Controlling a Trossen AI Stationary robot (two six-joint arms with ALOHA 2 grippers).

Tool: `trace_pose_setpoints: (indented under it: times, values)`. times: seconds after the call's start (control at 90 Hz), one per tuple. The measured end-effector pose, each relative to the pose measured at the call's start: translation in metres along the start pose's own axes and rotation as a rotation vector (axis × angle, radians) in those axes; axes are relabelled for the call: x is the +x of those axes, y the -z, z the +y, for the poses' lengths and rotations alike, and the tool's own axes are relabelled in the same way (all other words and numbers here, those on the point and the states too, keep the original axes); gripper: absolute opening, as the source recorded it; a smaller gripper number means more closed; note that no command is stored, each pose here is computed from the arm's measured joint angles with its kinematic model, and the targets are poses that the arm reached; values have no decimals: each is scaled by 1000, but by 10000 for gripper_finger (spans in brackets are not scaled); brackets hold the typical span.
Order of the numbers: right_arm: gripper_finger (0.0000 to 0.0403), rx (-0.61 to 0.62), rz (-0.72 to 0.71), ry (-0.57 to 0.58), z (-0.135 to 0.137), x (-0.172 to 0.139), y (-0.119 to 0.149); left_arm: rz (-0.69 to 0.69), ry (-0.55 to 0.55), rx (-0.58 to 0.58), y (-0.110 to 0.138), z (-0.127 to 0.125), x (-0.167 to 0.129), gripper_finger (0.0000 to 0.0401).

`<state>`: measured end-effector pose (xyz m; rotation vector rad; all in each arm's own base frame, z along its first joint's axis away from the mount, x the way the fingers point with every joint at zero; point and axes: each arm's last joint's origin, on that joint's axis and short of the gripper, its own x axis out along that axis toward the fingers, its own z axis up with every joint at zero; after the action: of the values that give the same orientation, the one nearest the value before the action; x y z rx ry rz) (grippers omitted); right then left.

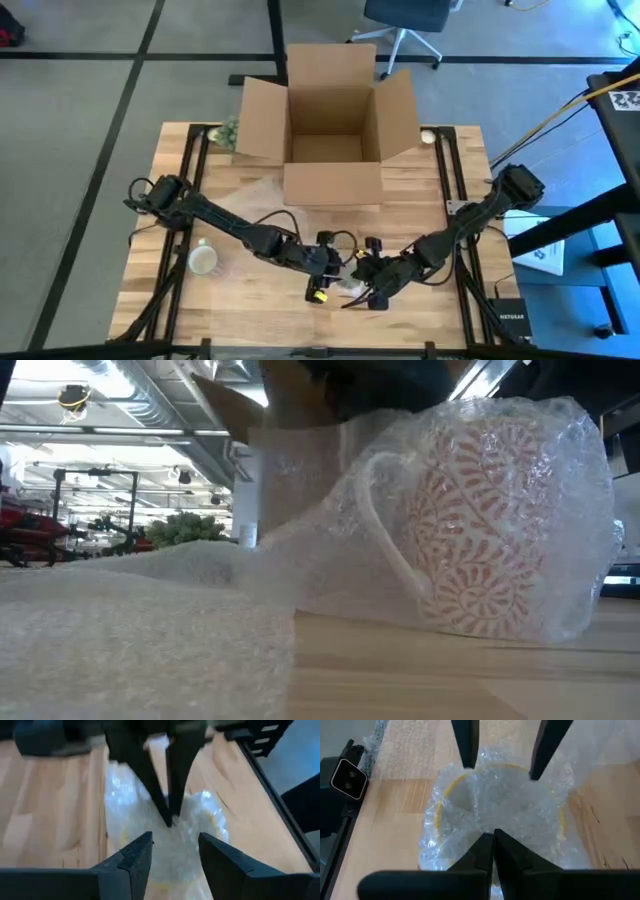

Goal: Wrap mug
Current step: Wrap the orange mug with the bubble wrap

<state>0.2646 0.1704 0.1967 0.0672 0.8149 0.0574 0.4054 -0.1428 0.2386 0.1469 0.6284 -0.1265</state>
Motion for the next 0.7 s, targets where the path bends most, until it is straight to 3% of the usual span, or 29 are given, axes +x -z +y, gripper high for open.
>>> trace_pose_setpoints:
  times: [0.189, 0.444, 0.7]
  values:
    - [0, 0, -1, 0, 0, 0, 0, 25, -16, 3, 7, 10, 8, 118]
    - [0, 2, -5, 5, 0, 0, 0, 72, 20, 15, 28, 1, 40, 78]
    - [1, 5, 26, -25, 2, -4, -5, 51, 28, 16, 26, -3, 40, 61]
